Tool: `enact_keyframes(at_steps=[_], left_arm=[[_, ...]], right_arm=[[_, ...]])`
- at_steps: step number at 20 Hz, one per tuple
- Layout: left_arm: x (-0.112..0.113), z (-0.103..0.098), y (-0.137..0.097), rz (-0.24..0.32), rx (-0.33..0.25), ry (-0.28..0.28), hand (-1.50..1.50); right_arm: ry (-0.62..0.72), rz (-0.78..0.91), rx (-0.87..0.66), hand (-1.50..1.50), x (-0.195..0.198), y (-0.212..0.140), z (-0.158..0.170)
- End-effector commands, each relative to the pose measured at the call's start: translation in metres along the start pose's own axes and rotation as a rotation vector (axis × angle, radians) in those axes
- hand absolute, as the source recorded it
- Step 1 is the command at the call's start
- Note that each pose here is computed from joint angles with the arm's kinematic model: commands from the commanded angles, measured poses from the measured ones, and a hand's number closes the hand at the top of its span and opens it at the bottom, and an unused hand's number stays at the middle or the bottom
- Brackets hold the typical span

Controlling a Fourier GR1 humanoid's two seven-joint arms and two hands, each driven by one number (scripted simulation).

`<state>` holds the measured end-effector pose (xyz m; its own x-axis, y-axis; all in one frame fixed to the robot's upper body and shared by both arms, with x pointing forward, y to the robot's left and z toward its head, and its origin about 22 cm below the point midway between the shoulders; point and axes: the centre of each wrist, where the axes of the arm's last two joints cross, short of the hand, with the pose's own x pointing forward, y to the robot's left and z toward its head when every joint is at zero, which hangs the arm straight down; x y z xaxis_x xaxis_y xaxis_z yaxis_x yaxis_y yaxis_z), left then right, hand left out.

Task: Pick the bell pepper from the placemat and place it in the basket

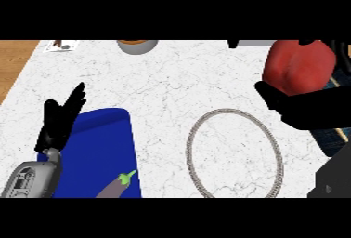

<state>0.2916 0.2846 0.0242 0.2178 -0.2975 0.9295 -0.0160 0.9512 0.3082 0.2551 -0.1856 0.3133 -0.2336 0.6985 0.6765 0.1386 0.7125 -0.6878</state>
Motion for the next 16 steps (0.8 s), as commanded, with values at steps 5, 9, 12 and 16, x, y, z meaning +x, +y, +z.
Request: enact_keyframes(at_steps=[5, 9, 12, 16], left_arm=[[0.007, -0.011, 0.007, -0.002, 0.006, -0.012, 0.00], [0.014, -0.002, -0.006, 0.004, -0.004, -0.021, 0.00], [0.008, 0.003, -0.007, 0.000, -0.006, -0.028, 0.00], [0.011, -0.009, -0.004, -0.001, -0.004, -0.021, 0.00]], right_arm=[[0.113, 0.047, -0.128, 1.50, 0.028, -0.077, -0.032], [0.203, 0.335, -0.102, 1.50, 0.007, -0.085, -0.043], [0.271, 0.470, -0.147, 1.50, 0.008, -0.105, -0.052], [0.354, 0.502, -0.094, 1.50, -0.026, -0.138, -0.065]])
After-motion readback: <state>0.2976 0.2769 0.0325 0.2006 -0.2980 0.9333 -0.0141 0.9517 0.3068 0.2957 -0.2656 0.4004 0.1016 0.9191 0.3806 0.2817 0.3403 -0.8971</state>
